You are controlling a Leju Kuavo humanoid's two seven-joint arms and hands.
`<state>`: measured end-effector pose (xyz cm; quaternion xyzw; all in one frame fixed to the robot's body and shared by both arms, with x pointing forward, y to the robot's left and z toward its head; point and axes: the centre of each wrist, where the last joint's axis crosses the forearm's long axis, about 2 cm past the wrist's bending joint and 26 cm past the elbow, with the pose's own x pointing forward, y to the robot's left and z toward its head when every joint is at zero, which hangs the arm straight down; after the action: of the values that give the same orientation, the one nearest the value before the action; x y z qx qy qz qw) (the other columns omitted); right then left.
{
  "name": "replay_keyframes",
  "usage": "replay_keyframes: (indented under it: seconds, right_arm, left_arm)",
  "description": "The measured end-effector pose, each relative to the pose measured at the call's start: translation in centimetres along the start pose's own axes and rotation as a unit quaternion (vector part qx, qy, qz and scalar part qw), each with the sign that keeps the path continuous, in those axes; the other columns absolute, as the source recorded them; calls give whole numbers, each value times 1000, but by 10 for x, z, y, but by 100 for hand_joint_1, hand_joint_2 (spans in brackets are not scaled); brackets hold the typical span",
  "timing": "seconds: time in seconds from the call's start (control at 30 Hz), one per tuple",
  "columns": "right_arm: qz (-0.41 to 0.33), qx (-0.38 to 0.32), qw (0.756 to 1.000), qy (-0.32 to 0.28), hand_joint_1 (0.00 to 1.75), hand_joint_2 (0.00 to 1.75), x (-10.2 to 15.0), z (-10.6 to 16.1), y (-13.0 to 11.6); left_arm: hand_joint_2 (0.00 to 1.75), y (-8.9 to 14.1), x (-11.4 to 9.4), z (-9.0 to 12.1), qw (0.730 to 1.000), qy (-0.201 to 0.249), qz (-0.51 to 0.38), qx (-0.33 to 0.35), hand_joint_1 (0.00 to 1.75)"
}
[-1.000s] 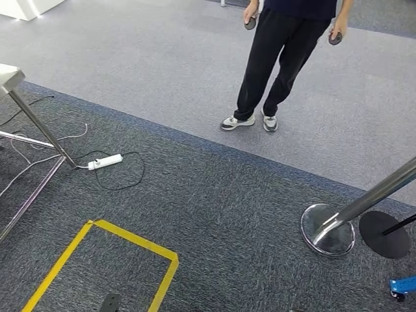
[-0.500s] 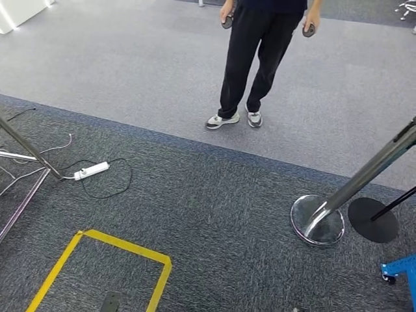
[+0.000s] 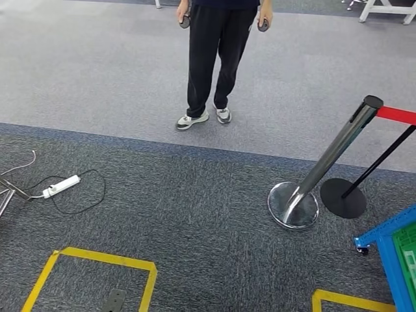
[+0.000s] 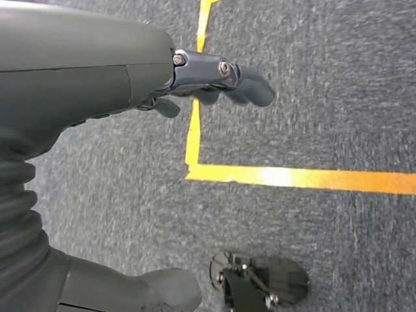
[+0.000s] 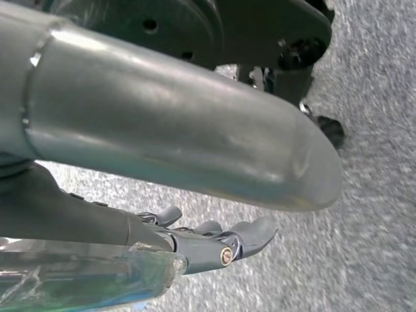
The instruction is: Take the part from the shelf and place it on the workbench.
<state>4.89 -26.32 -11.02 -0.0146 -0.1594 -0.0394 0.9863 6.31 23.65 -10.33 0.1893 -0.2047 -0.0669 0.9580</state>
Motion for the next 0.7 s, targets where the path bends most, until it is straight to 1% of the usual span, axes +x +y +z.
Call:
replay_keyframes:
  seconds: [0.1,0.27,0.7]
  right_arm:
    - [0,0,1000,4,0,0,-4,1,0]
    - [-1,2,1000,2,0,0,-1,0,2]
    - [1,2,1000,-8,0,0,2,0,3]
  left_arm:
    - [175,0,1,0,1000,-1,0,0,0]
    - [175,0,-1,1,1000,2,-2,-1,0]
    - [175,-2,1,0,1000,6,-11,-10,0]
